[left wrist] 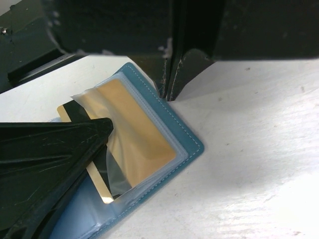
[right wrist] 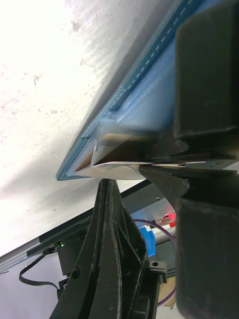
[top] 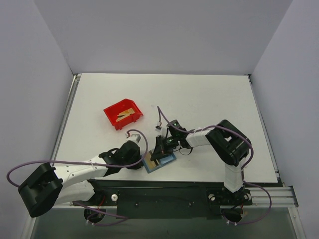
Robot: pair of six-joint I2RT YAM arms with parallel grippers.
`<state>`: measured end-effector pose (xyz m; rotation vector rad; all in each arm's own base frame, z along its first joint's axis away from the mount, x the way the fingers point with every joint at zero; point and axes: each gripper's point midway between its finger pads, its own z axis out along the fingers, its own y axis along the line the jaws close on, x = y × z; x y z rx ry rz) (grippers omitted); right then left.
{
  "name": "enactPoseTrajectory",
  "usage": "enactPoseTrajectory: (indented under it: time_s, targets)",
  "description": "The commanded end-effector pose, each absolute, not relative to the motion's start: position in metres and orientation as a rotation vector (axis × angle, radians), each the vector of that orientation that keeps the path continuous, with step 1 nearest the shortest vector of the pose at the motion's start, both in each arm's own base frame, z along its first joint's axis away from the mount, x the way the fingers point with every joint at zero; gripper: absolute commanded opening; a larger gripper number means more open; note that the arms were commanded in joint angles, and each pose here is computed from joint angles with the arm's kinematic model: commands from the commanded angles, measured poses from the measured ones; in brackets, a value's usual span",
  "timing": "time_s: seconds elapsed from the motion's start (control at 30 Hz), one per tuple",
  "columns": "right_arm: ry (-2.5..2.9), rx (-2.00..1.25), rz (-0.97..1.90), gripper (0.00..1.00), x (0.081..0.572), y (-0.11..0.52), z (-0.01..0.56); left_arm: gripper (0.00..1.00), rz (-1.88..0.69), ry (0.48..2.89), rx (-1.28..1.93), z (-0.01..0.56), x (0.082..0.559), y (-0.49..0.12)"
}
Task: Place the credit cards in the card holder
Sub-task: Insert the credit card into the card holder.
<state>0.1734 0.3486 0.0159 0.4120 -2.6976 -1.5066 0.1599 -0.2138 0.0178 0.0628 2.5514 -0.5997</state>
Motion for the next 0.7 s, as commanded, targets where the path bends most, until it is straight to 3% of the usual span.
enactPoseTrajectory:
  time_s: [0.0,0.3,0.67]
  targets:
    - [-2.754,0.476,-1.402,0.00,0.168,0.343,-0.002,0.00,-0.543,2.510,0.095,0.044,0.169,-0.209]
    - [-2.795,0.488,-1.328,0.00,0.170,0.337,-0.012,0.00,-0.652,2.375,0.074,0.080,0.187,-0.224]
    - [-2.829,0.492,-1.256,0.04,0.171,0.333,-0.018,0.00,-0.699,2.429,0.112,0.041,0.189,-0.247]
